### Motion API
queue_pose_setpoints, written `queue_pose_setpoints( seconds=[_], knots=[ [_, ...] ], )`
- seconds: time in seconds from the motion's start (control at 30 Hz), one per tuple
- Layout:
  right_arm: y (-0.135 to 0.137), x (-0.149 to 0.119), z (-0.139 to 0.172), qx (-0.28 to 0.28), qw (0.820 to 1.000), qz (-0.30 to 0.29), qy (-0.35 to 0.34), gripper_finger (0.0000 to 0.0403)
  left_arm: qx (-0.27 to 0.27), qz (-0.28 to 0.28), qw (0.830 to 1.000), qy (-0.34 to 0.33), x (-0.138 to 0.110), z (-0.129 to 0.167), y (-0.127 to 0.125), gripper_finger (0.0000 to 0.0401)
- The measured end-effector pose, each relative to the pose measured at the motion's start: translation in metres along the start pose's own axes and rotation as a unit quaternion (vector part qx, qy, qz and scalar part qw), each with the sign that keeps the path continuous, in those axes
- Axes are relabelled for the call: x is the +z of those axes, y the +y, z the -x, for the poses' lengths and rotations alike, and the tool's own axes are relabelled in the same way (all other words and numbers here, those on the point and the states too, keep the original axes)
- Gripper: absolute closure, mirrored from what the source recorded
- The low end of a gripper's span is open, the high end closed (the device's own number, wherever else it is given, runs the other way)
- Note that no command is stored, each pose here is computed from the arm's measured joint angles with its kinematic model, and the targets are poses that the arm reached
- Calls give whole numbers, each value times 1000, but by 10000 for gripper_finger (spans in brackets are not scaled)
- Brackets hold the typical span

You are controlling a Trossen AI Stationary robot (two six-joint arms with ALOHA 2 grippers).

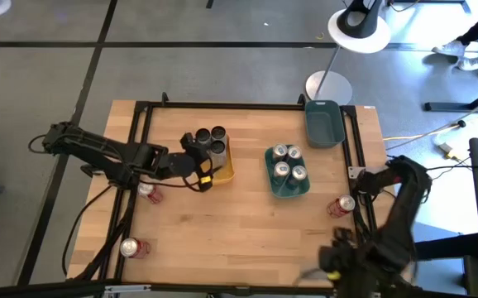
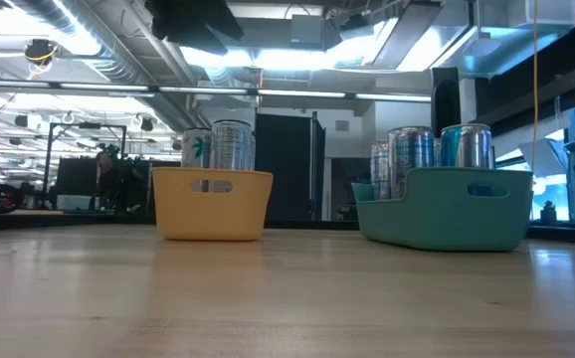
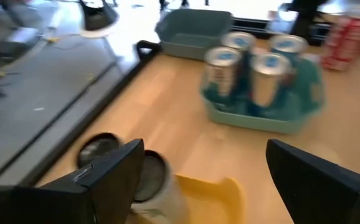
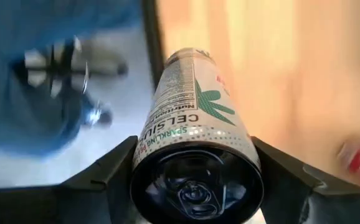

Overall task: Sort soda cans
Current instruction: Put the white-pink soda can into the yellow bin

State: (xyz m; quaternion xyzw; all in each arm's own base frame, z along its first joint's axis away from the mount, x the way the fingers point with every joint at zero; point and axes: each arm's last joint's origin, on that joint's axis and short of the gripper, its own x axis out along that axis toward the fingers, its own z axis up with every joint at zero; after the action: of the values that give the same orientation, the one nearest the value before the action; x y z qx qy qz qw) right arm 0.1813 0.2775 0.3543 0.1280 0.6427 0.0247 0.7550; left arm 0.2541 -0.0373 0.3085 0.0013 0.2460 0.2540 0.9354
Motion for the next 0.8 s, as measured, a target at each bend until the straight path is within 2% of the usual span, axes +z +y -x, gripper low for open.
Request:
queue_pose_setpoints(
  seconds=[0.2, 0.37, 0.5, 0.63, 0.8],
  knots=[
    [-35, 58, 4, -79, 990, 66, -92, 158, -102, -13, 995, 6, -1, 7, -14, 78],
    [-70, 106, 9, -152, 971, 84, -163, 158, -144, -28, 989, 13, -5, 17, -25, 105],
    [-95, 138, 13, -169, 961, 81, -204, 158, -166, -46, 985, 14, -9, 25, -34, 131],
    [-112, 169, 18, -153, 950, 94, -257, 158, -178, -51, 983, 8, -9, 29, -38, 181],
    [-124, 195, 24, -132, 934, 123, -309, 158, -179, -34, 983, 12, -9, 29, -39, 277]
  ],
)
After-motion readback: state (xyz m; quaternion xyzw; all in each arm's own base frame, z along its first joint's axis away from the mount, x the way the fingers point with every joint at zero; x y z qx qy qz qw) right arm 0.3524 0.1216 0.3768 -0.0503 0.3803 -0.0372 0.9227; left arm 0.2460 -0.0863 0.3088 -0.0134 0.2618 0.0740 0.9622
